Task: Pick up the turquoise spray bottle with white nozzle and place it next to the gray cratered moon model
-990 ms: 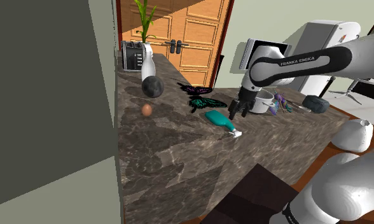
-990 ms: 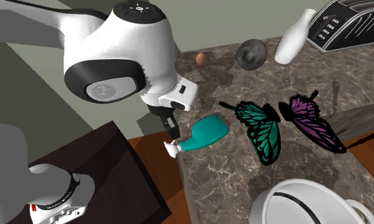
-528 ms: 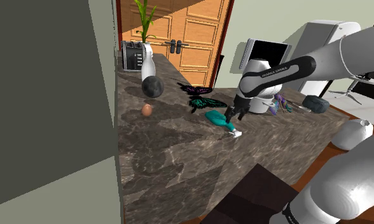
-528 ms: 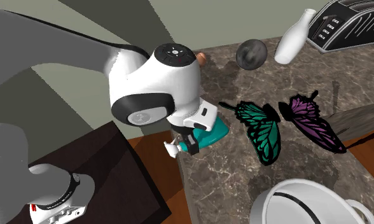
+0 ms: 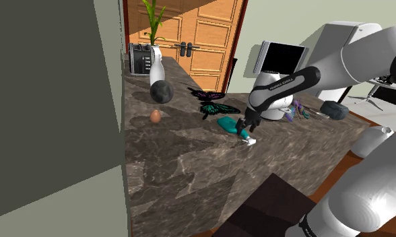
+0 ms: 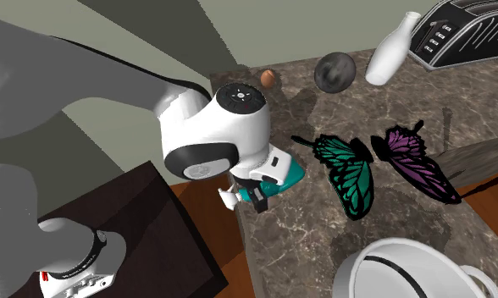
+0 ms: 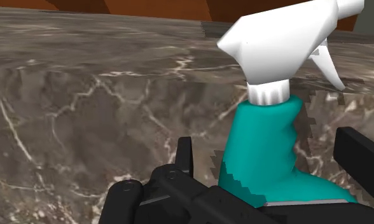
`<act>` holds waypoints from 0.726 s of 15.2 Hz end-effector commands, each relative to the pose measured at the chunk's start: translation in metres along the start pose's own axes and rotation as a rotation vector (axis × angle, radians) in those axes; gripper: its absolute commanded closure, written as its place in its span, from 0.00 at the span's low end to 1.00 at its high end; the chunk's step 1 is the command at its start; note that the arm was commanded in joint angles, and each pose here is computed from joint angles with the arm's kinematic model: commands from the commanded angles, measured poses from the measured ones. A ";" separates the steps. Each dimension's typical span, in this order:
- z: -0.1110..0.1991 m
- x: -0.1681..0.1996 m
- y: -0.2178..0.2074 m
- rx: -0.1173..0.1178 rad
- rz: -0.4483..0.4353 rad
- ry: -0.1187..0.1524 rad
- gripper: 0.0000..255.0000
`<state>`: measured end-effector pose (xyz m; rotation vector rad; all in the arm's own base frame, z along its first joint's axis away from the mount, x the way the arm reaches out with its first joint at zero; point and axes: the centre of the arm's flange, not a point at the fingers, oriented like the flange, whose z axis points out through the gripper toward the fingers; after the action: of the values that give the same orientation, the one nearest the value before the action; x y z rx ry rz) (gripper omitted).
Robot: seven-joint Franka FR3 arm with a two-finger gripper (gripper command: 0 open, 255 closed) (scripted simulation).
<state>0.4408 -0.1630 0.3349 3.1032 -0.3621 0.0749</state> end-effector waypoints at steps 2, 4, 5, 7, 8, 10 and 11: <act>0.004 0.000 0.000 0.000 0.000 0.001 0.00; 0.004 0.000 0.000 0.000 0.000 0.001 0.00; 0.004 0.000 0.000 0.000 0.000 0.001 0.00; 0.004 0.000 0.000 0.000 0.000 0.000 0.00; 0.004 0.000 0.000 0.000 0.000 0.000 1.00; 0.004 0.000 0.000 0.000 0.000 0.000 1.00; 0.004 0.000 0.000 0.000 0.000 0.000 1.00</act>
<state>0.4413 -0.1634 0.3307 3.1029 -0.3623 0.0754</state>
